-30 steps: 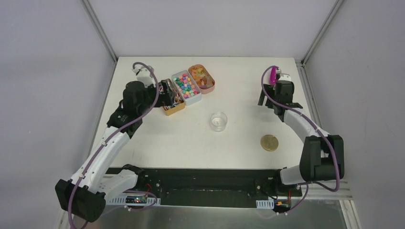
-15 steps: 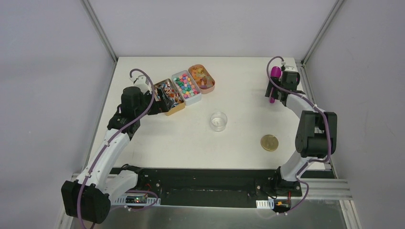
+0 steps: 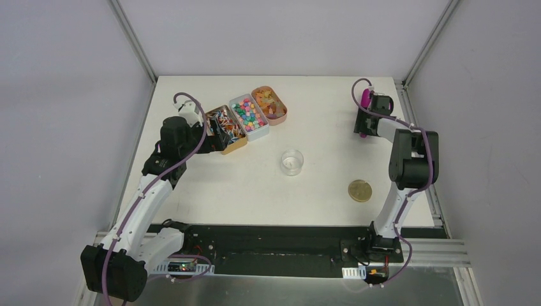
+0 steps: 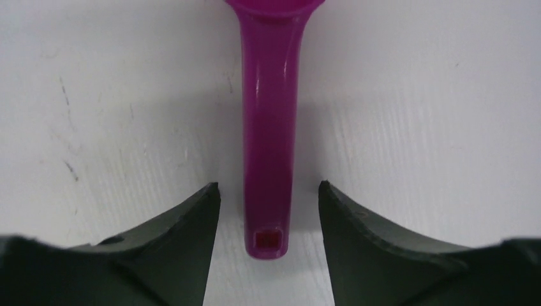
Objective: Pack the candies
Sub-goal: Pick up the spatula from the center of the board.
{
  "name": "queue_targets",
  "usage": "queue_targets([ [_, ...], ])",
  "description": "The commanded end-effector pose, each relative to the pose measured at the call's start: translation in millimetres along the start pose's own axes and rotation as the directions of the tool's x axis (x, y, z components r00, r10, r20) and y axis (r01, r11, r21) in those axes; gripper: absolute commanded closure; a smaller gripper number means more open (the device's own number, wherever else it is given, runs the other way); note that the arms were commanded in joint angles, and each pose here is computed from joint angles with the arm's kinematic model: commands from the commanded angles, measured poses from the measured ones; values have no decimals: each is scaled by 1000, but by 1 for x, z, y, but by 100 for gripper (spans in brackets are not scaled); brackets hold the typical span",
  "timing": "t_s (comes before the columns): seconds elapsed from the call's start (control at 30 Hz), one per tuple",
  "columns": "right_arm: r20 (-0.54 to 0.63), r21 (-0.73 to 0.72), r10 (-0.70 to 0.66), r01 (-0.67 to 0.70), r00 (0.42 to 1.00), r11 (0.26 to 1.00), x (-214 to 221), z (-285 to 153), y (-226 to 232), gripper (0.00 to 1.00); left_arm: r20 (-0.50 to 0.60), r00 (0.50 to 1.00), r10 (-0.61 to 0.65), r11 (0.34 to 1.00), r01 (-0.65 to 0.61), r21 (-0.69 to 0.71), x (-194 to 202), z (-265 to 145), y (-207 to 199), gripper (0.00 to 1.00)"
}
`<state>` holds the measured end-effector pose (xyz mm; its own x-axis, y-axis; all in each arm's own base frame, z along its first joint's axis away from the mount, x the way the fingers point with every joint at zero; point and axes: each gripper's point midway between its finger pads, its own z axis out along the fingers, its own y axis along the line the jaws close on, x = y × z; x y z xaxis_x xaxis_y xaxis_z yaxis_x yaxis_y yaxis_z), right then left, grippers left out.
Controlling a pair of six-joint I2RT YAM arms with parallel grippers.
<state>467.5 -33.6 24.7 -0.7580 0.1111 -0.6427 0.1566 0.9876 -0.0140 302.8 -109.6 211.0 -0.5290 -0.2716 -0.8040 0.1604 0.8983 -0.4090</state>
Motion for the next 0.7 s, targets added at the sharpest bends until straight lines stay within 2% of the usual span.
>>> queue_targets([
  [0.0, 23, 15, -9, 8, 1000, 1000, -16, 6, -4, 42, 31, 999, 29, 1000, -29, 7, -8, 0, -1, 7],
  [0.17, 22, 12, -11, 11, 1000, 1000, -16, 3, -3, 62, 30, 999, 30, 1000, -30, -3, -9, 0, 1, 8],
  [0.3, 39, 10, -37, 37, 999, 999, -19, -3, -4, 71, 29, 999, 28, 1000, -28, -5, -8, 0, 1, 9],
  [0.63, 60, 44, -53, 50, 997, 998, -35, -27, -11, 100, 28, 999, 30, 1000, -30, -1, -8, 0, 0, 11],
  [0.67, 65, 43, -53, 50, 996, 998, -38, -32, -12, 100, 28, 999, 30, 1000, -30, 2, -8, 0, 0, 11],
])
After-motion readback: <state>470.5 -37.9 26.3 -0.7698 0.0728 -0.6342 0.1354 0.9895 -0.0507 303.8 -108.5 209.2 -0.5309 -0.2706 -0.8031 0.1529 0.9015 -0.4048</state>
